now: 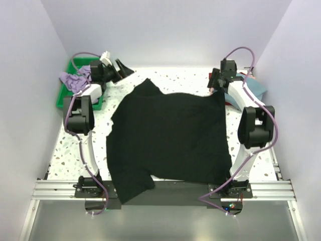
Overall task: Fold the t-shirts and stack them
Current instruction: Flatten the tshirt out, then fold the tshirt
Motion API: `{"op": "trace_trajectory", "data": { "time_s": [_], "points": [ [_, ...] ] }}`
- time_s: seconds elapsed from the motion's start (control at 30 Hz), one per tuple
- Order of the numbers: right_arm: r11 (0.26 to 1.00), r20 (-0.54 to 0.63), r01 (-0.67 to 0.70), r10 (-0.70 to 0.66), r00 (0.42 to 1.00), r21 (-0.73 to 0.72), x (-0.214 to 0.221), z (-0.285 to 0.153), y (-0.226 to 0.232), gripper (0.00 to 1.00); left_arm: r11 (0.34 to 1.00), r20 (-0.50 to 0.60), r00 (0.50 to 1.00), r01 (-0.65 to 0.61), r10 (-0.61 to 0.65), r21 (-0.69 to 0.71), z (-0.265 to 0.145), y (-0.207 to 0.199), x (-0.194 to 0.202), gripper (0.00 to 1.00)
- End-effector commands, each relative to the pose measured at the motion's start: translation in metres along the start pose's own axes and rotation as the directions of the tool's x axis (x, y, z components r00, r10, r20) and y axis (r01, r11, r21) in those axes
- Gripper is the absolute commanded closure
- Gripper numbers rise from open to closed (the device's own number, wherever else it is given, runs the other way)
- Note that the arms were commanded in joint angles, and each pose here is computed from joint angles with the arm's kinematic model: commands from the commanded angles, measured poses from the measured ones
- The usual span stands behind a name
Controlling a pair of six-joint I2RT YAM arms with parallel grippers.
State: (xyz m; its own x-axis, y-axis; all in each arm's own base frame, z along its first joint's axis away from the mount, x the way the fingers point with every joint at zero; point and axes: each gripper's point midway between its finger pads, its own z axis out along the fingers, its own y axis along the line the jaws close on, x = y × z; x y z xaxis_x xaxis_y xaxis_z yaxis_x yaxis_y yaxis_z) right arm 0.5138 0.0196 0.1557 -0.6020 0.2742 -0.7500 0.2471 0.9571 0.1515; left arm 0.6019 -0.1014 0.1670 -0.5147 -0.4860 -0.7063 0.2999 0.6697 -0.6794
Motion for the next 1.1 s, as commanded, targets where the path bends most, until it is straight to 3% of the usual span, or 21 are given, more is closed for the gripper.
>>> {"op": "trace_trajectory", "data": {
  "time_s": [0.0, 0.13, 0.37, 0.63, 0.83, 1.07],
  "points": [
    [1.000, 0.021, -0.001, 0.001, 1.000, -0.008, -0.016, 0.002, 0.007, 0.32, 0.979, 0.078, 0.984, -0.171, 0.163, 0.110, -0.010, -0.060, -0.036, 0.00],
    [0.999, -0.011, 0.002, -0.002, 1.000, -0.042, -0.006, -0.001, 0.011, 0.29, 0.981, 0.046, 0.986, -0.167, 0.163, 0.100, -0.022, -0.079, -0.021, 0.00],
    [0.992, -0.124, -0.045, 0.031, 0.992, -0.114, 0.030, -0.043, 0.021, 0.28, 0.976, -0.163, 0.971, -0.192, 0.175, -0.099, -0.068, -0.087, 0.052, 0.00],
    [0.984, -0.347, -0.136, 0.088, 0.934, -0.115, 0.119, -0.063, 0.015, 0.28, 0.943, -0.390, 0.920, -0.089, -0.046, -0.321, -0.124, -0.047, 0.177, 0.00],
    [0.981, -0.462, -0.168, 0.107, 0.881, -0.093, 0.177, -0.073, 0.011, 0.28, 0.922, -0.423, 0.898, -0.060, -0.116, -0.382, -0.156, -0.032, 0.217, 0.00],
    [0.981, -0.565, -0.190, 0.139, 0.814, -0.032, 0.231, -0.076, 0.001, 0.29, 0.888, -0.460, 0.868, -0.051, -0.187, -0.457, -0.166, 0.000, 0.251, 0.00]
  ]
}}
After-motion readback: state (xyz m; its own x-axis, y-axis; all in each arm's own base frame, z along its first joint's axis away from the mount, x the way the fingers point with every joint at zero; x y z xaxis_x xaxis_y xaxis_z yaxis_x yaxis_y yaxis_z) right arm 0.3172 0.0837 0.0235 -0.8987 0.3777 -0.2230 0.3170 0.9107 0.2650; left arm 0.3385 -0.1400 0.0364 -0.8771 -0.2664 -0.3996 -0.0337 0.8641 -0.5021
